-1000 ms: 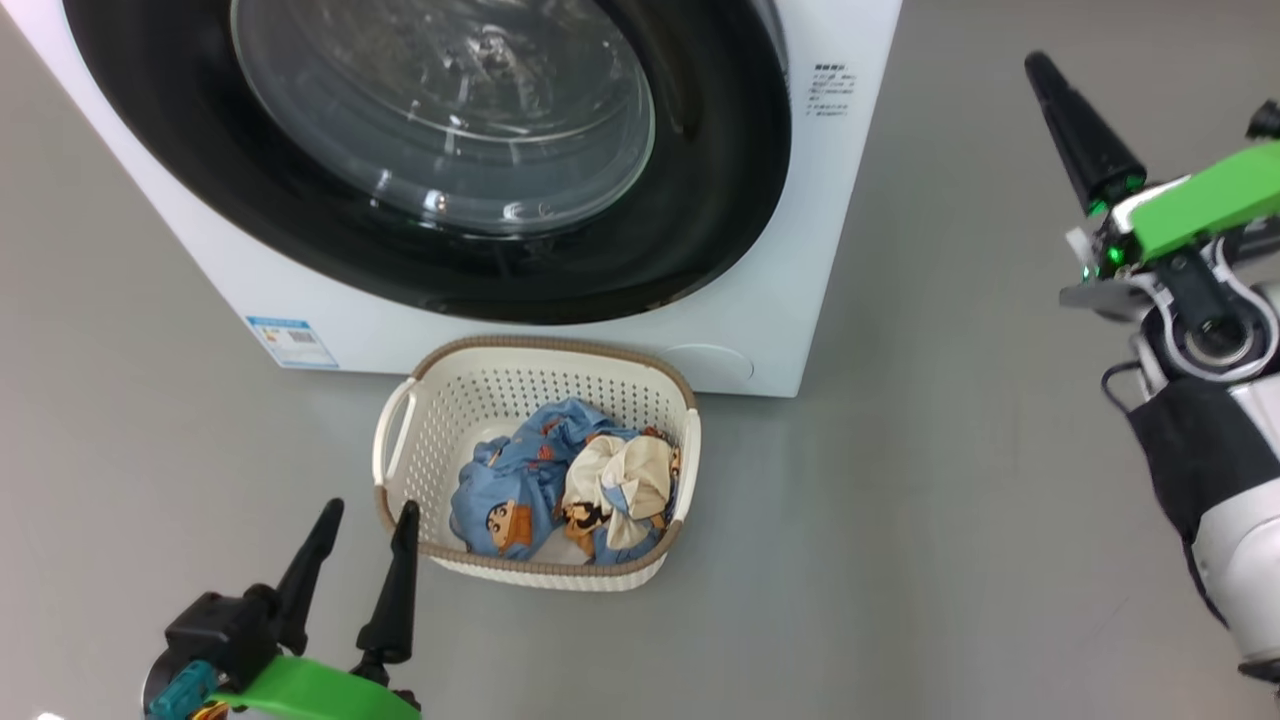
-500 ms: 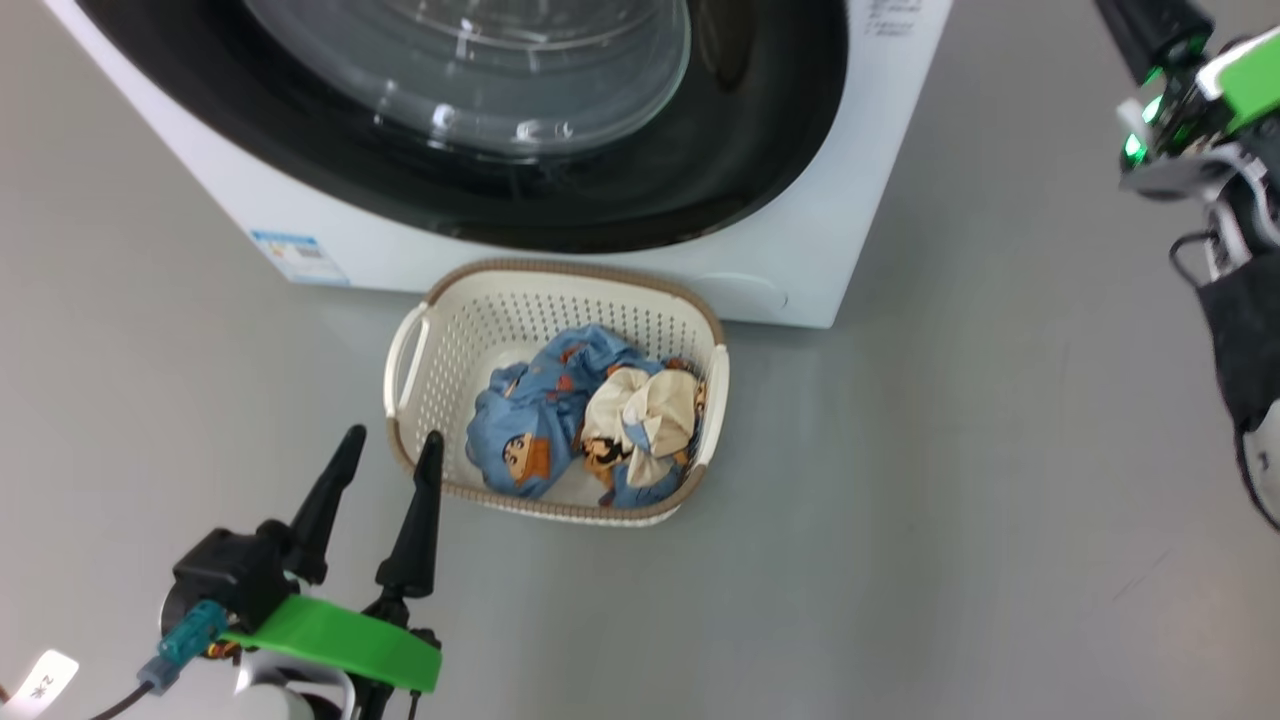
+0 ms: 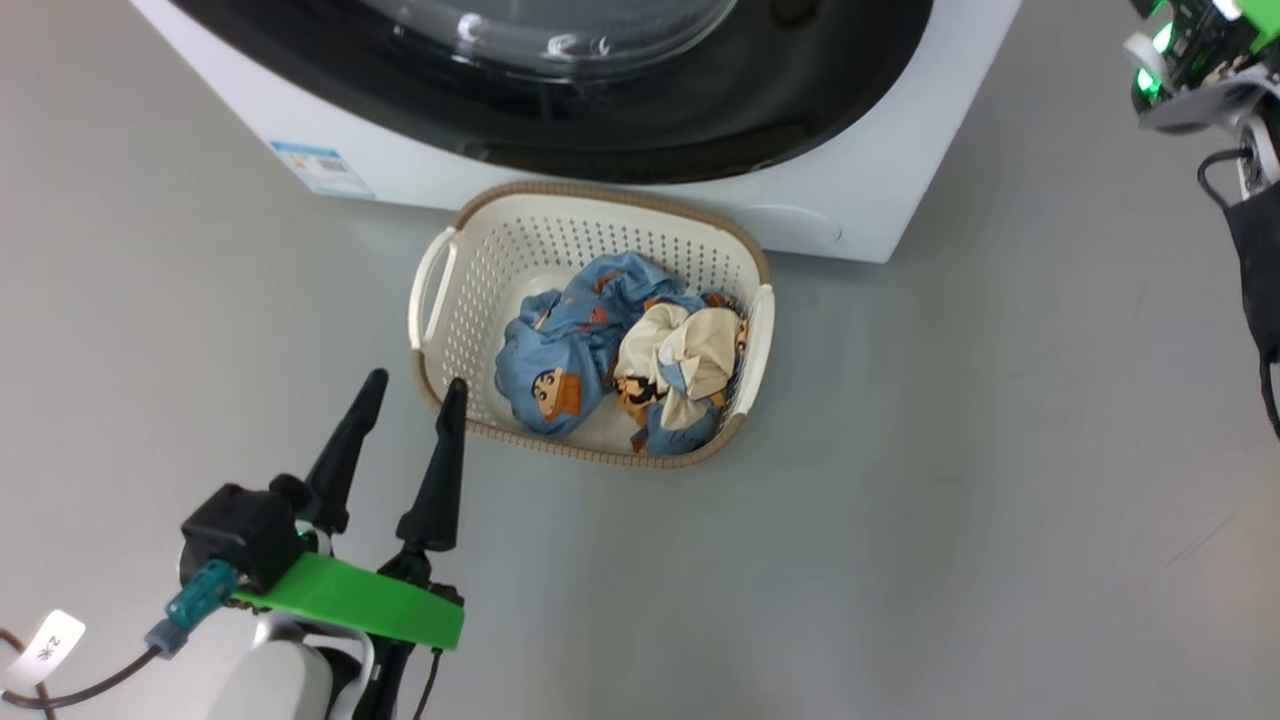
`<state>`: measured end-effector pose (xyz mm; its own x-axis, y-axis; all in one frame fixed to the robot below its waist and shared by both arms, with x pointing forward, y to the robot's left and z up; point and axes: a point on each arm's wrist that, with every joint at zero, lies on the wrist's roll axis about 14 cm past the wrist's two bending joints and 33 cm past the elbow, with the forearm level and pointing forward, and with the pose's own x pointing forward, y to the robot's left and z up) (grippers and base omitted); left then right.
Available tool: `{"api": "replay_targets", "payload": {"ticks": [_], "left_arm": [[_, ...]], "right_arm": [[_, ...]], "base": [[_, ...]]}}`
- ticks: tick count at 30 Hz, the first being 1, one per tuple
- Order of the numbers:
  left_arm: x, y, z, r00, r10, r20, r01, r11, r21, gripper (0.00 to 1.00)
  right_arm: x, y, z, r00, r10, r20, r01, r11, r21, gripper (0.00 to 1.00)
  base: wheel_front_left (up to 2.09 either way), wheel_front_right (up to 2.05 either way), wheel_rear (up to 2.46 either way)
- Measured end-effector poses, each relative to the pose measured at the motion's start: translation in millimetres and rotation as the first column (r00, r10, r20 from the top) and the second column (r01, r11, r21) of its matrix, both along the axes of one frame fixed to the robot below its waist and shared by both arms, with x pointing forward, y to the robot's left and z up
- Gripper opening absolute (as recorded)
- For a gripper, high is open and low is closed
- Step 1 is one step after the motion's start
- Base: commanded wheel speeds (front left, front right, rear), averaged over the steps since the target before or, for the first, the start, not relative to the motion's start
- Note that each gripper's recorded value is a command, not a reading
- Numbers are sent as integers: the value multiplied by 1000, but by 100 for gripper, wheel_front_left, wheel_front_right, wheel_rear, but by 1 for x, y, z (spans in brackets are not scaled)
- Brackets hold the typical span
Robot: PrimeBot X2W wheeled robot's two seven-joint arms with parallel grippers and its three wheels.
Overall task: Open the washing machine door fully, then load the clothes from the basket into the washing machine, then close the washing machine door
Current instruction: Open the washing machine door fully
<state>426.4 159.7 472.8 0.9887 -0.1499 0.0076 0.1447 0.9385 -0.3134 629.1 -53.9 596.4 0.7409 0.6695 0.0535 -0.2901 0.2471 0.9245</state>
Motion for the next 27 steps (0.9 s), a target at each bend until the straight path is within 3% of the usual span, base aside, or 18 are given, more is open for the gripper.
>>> {"api": "replay_targets", "payload": {"ticks": [18,27], "left_arm": [[21,-2,-9,1000,-2,-5,2,1000,-4,100],[19,0,-12,1000,8,-17,-8,1000,-5,100]], "right_arm": [[30,29,-36,997,66,-36,-68,997,-44,0],[34,40,-37,997,79,-26,-80,996,-40,0]], "base": [[0,0,0],[0,0,0]]}}
